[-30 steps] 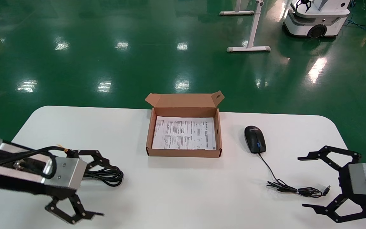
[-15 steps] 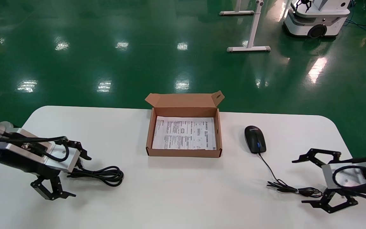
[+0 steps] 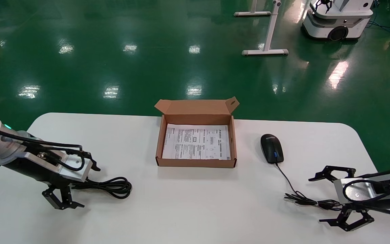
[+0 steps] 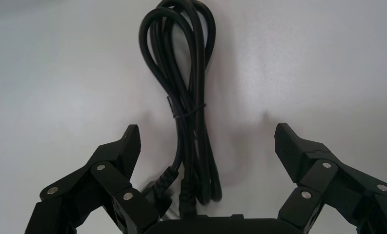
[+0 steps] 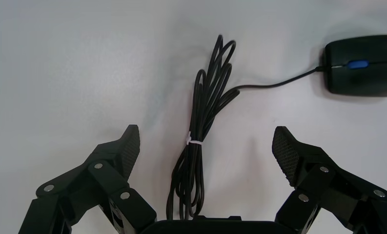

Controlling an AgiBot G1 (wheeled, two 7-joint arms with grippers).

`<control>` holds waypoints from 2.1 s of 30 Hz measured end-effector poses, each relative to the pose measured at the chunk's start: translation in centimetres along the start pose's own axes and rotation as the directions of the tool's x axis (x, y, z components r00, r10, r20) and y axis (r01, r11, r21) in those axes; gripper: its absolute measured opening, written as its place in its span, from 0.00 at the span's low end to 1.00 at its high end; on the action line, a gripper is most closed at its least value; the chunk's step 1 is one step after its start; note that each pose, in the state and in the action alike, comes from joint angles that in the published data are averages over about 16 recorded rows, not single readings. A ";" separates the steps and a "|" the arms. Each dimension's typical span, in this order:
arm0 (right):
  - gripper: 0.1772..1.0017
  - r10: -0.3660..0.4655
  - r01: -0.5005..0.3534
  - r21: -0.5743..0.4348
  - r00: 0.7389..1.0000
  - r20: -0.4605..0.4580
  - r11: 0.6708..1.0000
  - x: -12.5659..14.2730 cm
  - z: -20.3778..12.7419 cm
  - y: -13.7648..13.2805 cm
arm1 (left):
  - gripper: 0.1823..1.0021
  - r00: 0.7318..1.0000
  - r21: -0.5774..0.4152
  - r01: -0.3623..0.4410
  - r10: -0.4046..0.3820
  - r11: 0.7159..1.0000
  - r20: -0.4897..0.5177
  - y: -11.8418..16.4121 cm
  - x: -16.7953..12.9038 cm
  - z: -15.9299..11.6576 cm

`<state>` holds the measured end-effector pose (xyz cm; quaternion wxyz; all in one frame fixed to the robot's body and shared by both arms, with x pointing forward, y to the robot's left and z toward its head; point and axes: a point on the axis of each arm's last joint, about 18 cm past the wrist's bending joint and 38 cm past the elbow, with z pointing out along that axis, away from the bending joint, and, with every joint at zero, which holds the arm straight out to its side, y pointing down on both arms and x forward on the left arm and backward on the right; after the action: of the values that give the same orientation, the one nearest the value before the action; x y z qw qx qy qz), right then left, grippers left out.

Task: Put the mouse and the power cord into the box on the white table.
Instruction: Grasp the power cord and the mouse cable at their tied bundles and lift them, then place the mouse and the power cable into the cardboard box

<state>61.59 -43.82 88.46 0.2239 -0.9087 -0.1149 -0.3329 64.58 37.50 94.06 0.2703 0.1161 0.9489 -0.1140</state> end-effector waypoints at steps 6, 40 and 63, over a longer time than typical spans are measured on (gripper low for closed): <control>1.00 0.007 -0.007 -0.014 1.000 0.003 1.000 0.1 0.4 0.4 | 1.00 1.000 0.000 0.001 -0.001 1.000 0.002 0.4 0.0 0.7; 0.59 0.008 -0.008 -0.015 1.000 0.000 1.000 0.2 0.5 0.4 | 0.56 1.000 0.008 0.002 -0.002 1.000 0.012 0.5 -0.2 0.9; 0.09 0.009 -0.008 0.005 0.997 -0.073 1.000 2.4 -1.2 -0.6 | 0.08 0.988 0.131 0.086 -0.102 0.988 0.115 -0.6 -1.7 -1.6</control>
<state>62.51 -43.79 91.05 0.2315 -0.8960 -0.1036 -0.3645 65.01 37.14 96.40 0.3139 0.0808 0.9261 -0.1931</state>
